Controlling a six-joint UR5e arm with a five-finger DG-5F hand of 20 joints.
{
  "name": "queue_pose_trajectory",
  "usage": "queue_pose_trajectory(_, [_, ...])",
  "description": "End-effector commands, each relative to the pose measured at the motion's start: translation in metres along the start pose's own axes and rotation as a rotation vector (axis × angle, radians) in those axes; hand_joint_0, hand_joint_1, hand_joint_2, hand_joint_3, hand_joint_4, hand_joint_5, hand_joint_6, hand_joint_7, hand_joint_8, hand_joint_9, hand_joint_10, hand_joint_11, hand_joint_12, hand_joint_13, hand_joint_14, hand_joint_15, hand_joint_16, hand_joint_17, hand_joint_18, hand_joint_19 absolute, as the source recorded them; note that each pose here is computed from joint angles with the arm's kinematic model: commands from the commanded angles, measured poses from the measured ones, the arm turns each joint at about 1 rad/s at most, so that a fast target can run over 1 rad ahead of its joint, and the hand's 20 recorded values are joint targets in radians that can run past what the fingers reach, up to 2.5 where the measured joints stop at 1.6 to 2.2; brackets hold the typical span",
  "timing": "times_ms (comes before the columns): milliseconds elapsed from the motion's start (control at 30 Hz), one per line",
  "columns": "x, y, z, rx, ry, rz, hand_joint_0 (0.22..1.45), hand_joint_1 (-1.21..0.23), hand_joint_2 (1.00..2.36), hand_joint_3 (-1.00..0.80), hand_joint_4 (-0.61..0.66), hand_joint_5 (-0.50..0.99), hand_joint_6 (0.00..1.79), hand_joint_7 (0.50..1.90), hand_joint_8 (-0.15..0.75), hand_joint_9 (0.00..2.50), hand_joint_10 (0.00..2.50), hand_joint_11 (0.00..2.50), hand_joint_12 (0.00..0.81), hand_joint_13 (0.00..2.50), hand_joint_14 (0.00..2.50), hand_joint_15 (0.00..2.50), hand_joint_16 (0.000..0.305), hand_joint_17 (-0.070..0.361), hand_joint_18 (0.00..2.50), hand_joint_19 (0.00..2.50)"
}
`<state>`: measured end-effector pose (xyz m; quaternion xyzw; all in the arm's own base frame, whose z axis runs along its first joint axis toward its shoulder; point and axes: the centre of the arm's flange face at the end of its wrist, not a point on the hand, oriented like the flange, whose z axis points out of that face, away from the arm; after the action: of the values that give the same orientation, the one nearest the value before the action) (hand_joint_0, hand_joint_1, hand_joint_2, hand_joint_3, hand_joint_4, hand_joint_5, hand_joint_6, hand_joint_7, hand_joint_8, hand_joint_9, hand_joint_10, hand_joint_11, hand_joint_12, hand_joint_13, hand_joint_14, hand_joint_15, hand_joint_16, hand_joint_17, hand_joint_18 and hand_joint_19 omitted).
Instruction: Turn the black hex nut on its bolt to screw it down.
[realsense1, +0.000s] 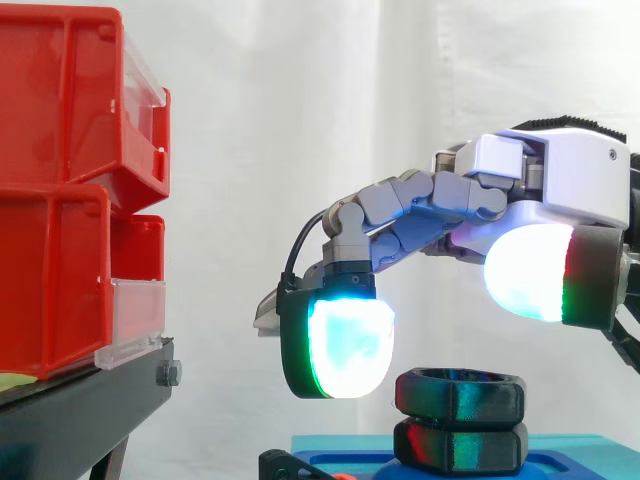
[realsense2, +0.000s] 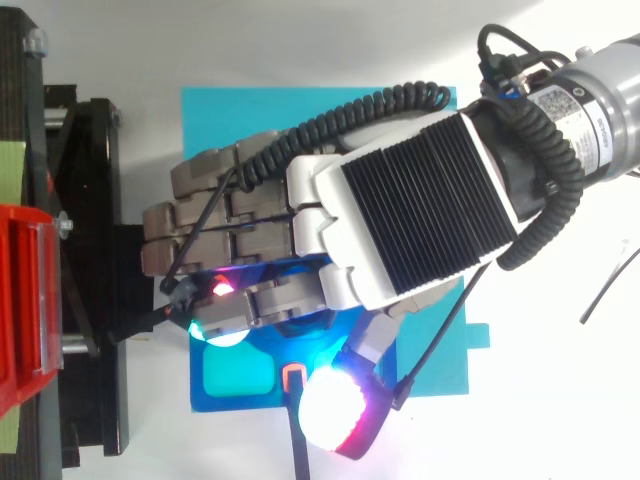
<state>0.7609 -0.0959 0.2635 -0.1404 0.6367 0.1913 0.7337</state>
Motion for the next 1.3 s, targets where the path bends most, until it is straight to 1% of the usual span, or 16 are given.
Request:
queue_pose_trajectory(0, [0.000, 0.003, 0.002, -0.005, 0.001, 0.001, 0.49, -0.26, 1.00, -0.50, 0.25, -0.09, 0.58, 1.21, 0.310, 0.62, 0.00, 0.17, 0.374, 0.61, 0.01, 0.22, 0.055, 0.124, 0.60, 0.33])
queue_pose_trajectory(33, [0.001, 0.004, 0.003, -0.006, 0.001, 0.001, 0.49, -0.27, 1.00, -0.50, 0.25, -0.09, 0.58, 1.20, 0.312, 0.62, 0.00, 0.17, 0.374, 0.61, 0.01, 0.22, 0.055, 0.124, 0.60, 0.33])
queue_pose_trajectory(100, [0.000, 0.005, 0.004, -0.006, -0.001, 0.001, 0.49, -0.37, 1.00, -0.50, 0.25, -0.09, 0.58, 1.21, 0.314, 0.63, 0.00, 0.18, 0.374, 0.61, 0.01, 0.23, 0.055, 0.125, 0.60, 0.33])
queue_pose_trajectory(200, [0.001, 0.007, 0.005, -0.009, -0.002, 0.001, 0.49, -0.41, 1.00, -0.50, 0.25, -0.10, 0.58, 1.19, 0.311, 0.63, 0.00, 0.18, 0.375, 0.61, 0.01, 0.23, 0.056, 0.125, 0.60, 0.34])
queue_pose_trajectory(333, [0.000, 0.011, 0.009, -0.016, -0.010, -0.002, 0.49, -0.41, 1.00, -0.50, 0.25, -0.10, 0.58, 1.19, 0.309, 0.63, 0.00, 0.18, 0.375, 0.61, 0.01, 0.23, 0.056, 0.127, 0.61, 0.34])
queue_pose_trajectory(467, [-0.001, 0.012, 0.011, -0.019, -0.021, -0.008, 0.49, -0.39, 1.00, -0.50, 0.26, -0.10, 0.58, 1.19, 0.308, 0.63, 0.00, 0.17, 0.376, 0.62, 0.01, 0.23, 0.056, 0.127, 0.60, 0.34])
queue_pose_trajectory(567, [0.000, 0.015, 0.012, -0.023, -0.017, -0.005, 0.49, -0.31, 1.00, -0.50, 0.25, -0.10, 0.58, 1.19, 0.306, 0.63, 0.00, 0.18, 0.376, 0.62, 0.01, 0.22, 0.056, 0.127, 0.59, 0.35])
queue_pose_trajectory(700, [0.004, 0.018, 0.012, -0.028, -0.014, -0.004, 0.48, -0.31, 1.00, -0.50, 0.25, -0.10, 0.58, 1.20, 0.308, 0.63, 0.01, 0.18, 0.378, 0.62, 0.01, 0.23, 0.057, 0.127, 0.59, 0.35])
queue_pose_trajectory(733, [0.008, 0.021, 0.012, -0.030, -0.007, 0.000, 0.49, -0.31, 1.00, -0.50, 0.25, -0.10, 0.58, 1.19, 0.308, 0.63, 0.00, 0.18, 0.377, 0.62, 0.01, 0.23, 0.057, 0.127, 0.59, 0.35])
queue_pose_trajectory(800, [0.006, 0.021, 0.012, -0.030, -0.011, -0.004, 0.49, -0.31, 1.00, -0.50, 0.25, -0.10, 0.58, 1.20, 0.306, 0.63, 0.00, 0.19, 0.377, 0.61, 0.01, 0.23, 0.057, 0.127, 0.59, 0.35])
queue_pose_trajectory(967, [0.007, 0.021, 0.012, -0.028, -0.007, 0.000, 0.49, -0.32, 1.00, -0.50, 0.25, -0.10, 0.58, 1.19, 0.306, 0.63, 0.00, 0.19, 0.376, 0.61, 0.01, 0.24, 0.056, 0.127, 0.59, 0.35])
queue_pose_trajectory(1167, [0.007, 0.015, 0.008, -0.022, -0.004, -0.002, 0.49, -0.32, 1.00, -0.50, 0.24, -0.10, 0.59, 1.19, 0.306, 0.63, 0.01, 0.19, 0.375, 0.62, 0.01, 0.24, 0.056, 0.127, 0.59, 0.36])
queue_pose_trajectory(1267, [0.006, 0.013, 0.007, -0.019, -0.006, -0.003, 0.49, -0.31, 1.00, -0.50, 0.23, -0.11, 0.63, 1.14, 0.304, 0.64, 0.01, 0.20, 0.374, 0.63, 0.01, 0.24, 0.056, 0.127, 0.60, 0.35])
